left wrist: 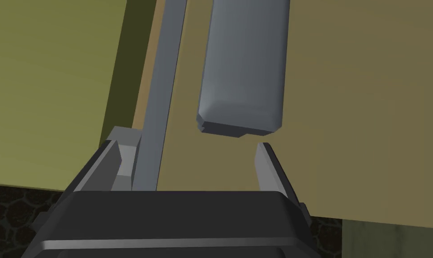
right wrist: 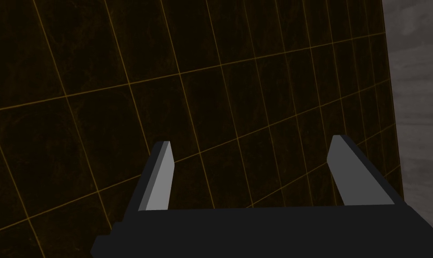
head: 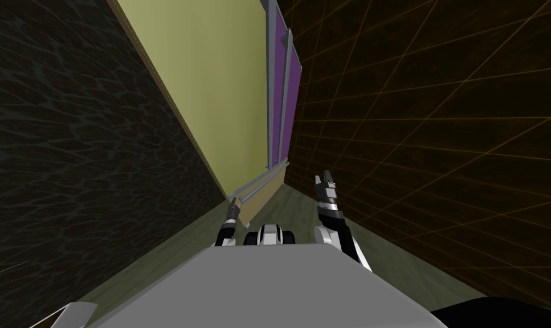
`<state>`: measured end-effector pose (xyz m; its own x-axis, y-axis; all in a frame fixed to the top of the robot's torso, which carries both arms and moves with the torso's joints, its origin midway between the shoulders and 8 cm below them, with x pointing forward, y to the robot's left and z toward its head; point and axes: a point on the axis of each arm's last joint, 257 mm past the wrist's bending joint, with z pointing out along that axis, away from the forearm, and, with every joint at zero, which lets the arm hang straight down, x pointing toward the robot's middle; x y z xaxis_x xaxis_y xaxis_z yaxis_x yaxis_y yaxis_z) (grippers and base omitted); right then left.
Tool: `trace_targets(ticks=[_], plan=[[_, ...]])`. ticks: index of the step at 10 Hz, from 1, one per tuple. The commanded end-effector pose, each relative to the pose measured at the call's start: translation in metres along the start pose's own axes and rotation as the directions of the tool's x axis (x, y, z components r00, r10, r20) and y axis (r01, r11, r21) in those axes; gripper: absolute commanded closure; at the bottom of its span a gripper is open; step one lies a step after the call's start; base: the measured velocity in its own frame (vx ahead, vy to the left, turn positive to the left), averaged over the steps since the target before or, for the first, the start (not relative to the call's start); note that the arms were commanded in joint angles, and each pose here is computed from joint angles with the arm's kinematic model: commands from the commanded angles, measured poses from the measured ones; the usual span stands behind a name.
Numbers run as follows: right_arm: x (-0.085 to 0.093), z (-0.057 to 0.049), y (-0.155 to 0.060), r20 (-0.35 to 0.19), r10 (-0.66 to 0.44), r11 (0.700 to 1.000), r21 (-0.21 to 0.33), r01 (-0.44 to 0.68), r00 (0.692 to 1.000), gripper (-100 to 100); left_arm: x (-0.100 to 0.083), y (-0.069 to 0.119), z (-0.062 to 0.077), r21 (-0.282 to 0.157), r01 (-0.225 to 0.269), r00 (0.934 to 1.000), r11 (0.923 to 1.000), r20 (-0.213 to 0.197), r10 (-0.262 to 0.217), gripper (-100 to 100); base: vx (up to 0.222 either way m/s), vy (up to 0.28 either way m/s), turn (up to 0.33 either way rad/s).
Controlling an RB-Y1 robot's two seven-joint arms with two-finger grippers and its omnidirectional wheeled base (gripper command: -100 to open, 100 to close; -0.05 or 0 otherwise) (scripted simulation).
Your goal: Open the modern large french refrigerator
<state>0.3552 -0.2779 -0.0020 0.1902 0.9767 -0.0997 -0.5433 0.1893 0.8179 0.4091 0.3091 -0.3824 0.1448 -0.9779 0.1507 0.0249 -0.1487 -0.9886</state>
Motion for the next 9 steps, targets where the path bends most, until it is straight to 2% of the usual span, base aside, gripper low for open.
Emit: trace_targets(ticks=[1,4,7,8,9], plan=[[0.000,0.000,0.000,0.000,0.000,1.000,0.000,0.000,1.000,0,0.014,0.024,-0.007,-0.041,0.043,0.9990,0.9982,0.012,-0.043,-100,0.013,0.010,-0.015],[0.000,0.000,0.000,0.000,0.000,1.000,0.000,0.000,1.000,0,0.038,0.045,-0.015,-0.074,0.102,0.9946,0.9920,0.027,-0.100,-100,0.012,0.007,0.000],[0.000,0.000,0.000,0.000,0.000,1.000,0.000,0.000,1.000,0,0.038,0.043,-0.016,-0.074,0.102,0.9946,0.9920,0.027,-0.100,-100,0.002,0.002,0.000],[0.000,0.000,0.000,0.000,0.000,1.000,0.000,0.000,1.000,0,0.038,0.043,-0.016,-0.074,0.102,0.9946,0.9920,0.027,-0.100,100,0.001,0.004,0.012],[0.000,0.000,0.000,0.000,0.000,1.000,0.000,0.000,1.000,0,0.041,0.041,-0.013,-0.071,0.101,0.9947,0.9923,0.023,-0.100,100,-0.057,-0.060,0.030]])
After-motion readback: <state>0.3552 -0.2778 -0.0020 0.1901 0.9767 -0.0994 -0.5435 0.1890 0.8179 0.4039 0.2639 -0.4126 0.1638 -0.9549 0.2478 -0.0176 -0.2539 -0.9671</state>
